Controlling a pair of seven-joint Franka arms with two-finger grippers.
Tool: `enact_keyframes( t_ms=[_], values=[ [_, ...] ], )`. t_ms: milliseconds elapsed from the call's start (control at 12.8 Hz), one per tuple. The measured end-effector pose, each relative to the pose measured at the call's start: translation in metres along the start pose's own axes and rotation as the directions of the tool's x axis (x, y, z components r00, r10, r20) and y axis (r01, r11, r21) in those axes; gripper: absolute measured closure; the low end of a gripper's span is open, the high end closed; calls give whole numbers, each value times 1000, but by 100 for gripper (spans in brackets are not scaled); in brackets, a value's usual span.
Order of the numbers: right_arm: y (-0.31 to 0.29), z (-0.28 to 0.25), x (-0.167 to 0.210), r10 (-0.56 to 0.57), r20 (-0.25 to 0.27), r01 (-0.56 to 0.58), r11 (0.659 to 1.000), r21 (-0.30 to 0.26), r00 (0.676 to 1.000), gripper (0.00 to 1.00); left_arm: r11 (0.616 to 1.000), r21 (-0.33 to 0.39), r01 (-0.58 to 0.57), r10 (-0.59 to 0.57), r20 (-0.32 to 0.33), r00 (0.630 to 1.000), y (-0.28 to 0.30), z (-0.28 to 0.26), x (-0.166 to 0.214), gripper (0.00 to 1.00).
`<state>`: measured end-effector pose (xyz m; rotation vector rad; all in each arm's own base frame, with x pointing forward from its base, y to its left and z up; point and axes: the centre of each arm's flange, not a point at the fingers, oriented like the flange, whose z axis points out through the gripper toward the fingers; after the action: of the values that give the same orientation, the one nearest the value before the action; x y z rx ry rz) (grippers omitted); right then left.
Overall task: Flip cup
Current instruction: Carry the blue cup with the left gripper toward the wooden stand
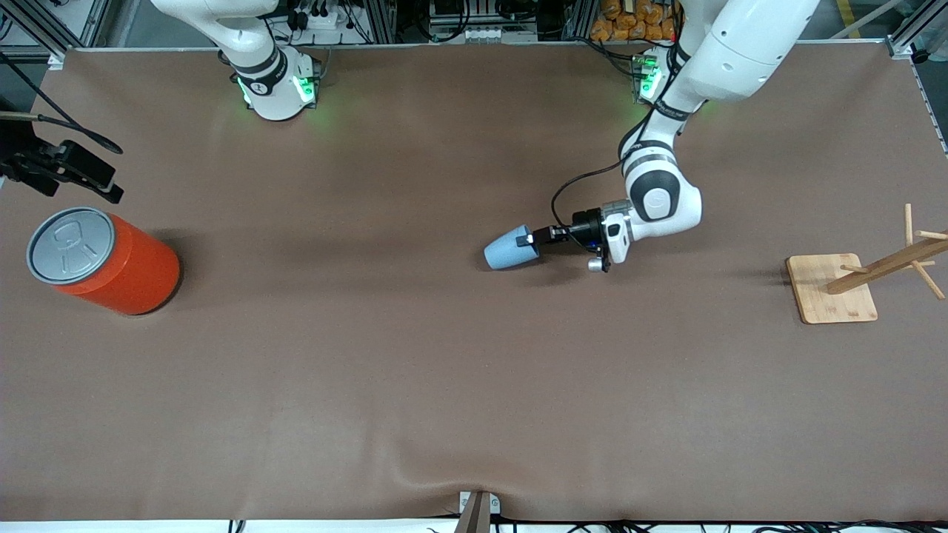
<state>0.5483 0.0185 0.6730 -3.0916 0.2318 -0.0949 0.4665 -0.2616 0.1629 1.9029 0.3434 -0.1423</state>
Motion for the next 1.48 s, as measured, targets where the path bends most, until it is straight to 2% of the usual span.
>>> enact_keyframes(
  t_ms=[156,312,624,859,1015,1171,1405,1483],
  values=[
    [0,-3,0,0,-3,0,1000,0,1000,0,1000,20,-14,14,-9,1000,26,-29,28,94],
    [0,-3,0,-1,-3,1,1000,1,1000,0,997,81,-14,15,-15,1000,54,-69,62,95],
    [-1,-3,0,-4,-3,4,1000,1,1000,0,960,281,-14,29,-51,998,91,-158,118,95],
    [-2,-3,0,-5,-2,5,1000,1,1000,0,904,426,-28,51,-42,998,99,-211,140,95],
    [-2,-3,0,-5,-2,5,1000,1,1000,0,837,545,-48,76,-28,997,97,-244,149,95],
    [-2,-3,0,-5,-1,5,1000,1,1000,0,741,669,-61,94,-14,996,90,-269,154,95],
    [-2,-3,0,-5,-1,5,1000,1,1000,0,595,801,-57,95,1,996,83,-277,154,95],
    [-2,-3,0,-5,-1,5,1000,1,1000,0,557,829,-56,96,2,995,83,-277,154,95]
  ],
)
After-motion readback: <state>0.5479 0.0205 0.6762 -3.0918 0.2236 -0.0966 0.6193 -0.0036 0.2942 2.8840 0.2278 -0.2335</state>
